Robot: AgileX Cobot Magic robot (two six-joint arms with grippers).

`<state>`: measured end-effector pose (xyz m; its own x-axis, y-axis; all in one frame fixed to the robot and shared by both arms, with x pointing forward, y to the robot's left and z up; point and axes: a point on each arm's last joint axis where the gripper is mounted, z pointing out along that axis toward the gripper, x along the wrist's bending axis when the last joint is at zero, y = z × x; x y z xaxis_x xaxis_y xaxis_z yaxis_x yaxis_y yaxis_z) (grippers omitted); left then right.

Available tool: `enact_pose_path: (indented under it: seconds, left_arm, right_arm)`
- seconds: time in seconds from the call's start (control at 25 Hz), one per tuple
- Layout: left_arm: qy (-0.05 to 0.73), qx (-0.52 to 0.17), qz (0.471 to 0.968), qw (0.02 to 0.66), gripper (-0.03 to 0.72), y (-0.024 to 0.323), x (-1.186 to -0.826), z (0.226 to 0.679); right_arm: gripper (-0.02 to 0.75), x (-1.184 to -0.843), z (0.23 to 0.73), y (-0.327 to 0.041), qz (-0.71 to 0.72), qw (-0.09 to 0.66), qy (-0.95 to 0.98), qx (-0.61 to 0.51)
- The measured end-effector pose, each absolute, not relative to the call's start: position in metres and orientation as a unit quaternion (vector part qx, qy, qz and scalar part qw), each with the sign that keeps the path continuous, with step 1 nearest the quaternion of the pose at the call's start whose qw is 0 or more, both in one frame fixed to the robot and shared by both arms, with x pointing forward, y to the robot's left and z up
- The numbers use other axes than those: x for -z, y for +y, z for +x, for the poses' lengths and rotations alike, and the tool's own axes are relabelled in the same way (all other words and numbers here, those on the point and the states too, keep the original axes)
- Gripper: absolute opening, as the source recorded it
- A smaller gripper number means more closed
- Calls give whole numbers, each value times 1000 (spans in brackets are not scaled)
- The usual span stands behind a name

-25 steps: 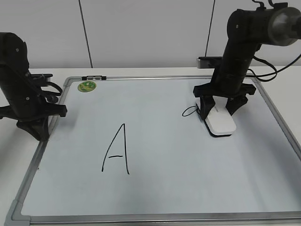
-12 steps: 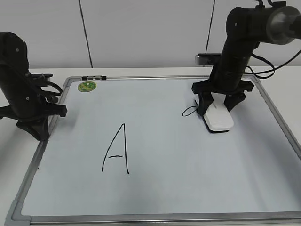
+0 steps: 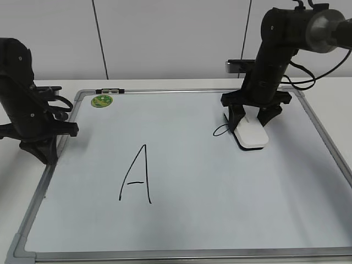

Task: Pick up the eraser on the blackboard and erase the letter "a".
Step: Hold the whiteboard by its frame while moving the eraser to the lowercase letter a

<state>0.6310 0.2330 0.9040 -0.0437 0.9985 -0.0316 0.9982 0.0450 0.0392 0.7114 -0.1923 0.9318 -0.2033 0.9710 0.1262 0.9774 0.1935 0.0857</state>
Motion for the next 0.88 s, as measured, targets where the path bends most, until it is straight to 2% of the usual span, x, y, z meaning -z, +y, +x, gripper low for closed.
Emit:
enact_pose_path:
  seconds: [0.48, 0.88]
  left_arm:
    - [722, -3, 691, 25, 43, 233, -904, 631]
    - [722, -3, 691, 25, 43, 233, -904, 631]
  right_arm:
    - [519, -931, 710, -183, -630, 48, -769, 93]
    - [519, -926, 700, -137, -596, 73, -793, 104]
